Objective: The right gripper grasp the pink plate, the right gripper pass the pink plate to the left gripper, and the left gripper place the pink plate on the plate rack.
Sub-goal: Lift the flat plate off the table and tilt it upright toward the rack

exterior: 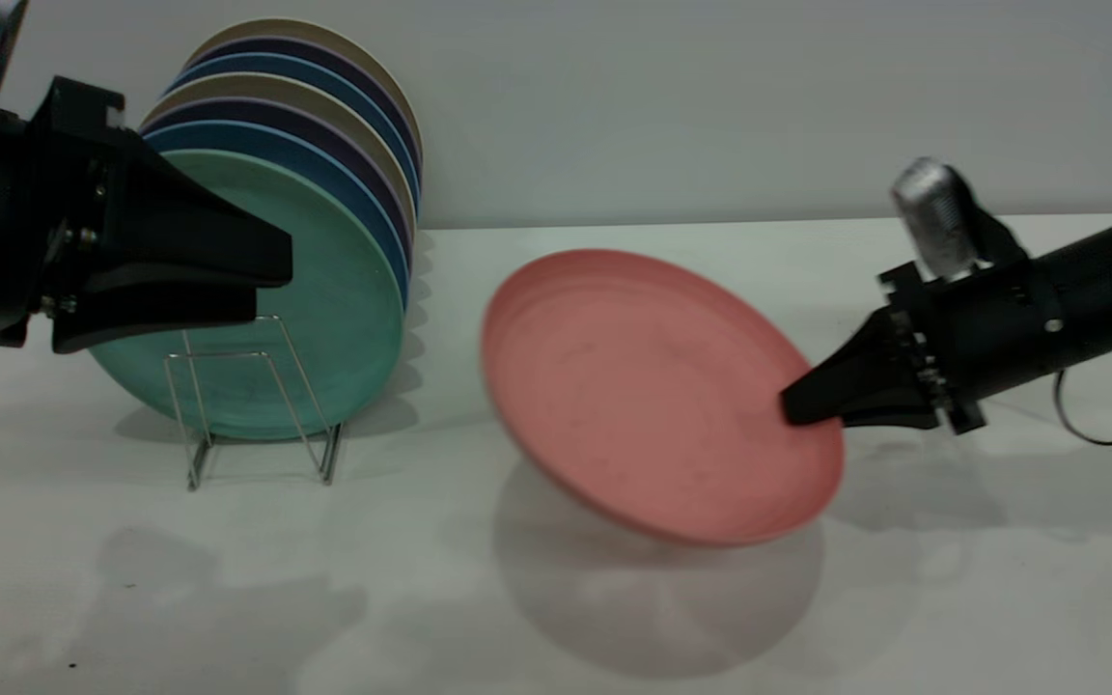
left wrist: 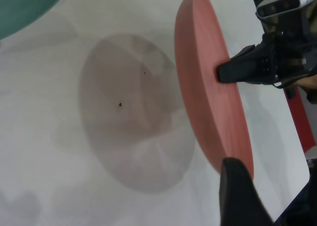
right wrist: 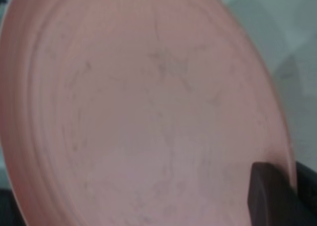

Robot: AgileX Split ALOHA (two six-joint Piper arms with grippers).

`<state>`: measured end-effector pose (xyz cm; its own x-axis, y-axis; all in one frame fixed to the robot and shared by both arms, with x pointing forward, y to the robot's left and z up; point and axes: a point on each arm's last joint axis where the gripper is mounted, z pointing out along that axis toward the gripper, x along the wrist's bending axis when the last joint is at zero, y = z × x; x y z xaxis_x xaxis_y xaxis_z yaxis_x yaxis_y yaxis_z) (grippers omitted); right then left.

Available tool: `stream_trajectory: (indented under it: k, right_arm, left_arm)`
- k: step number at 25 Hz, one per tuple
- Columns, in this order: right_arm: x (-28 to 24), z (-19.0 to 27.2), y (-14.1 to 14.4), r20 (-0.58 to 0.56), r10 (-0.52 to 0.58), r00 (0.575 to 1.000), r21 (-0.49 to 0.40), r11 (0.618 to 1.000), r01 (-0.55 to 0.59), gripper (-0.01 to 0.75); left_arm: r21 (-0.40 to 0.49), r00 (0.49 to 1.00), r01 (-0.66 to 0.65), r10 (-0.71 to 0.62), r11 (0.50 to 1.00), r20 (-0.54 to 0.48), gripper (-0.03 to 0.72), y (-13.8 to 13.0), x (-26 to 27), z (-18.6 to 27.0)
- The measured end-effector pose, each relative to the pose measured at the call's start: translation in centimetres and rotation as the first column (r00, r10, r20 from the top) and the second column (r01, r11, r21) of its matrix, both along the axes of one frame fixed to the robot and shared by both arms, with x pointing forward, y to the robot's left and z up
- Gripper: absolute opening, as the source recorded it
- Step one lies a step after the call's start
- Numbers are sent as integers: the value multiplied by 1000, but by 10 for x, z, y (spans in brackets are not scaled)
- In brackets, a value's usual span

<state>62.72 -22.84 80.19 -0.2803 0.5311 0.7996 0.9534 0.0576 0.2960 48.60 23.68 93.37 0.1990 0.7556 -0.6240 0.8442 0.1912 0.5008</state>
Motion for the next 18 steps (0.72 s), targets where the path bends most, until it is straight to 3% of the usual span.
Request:
stream_trajectory:
  k: [7,18]
  right_arm:
    - [-6,2,26,-5,67,998,31,997,-67,17]
    - [-9,7,35,-14,96,995,86,992,-94,17]
  left_arm:
    - [8,1000,-5,5,1000,-1,373,1,0,-1]
    - [30,1000,-21,21,999,-5,373,3,1,-2]
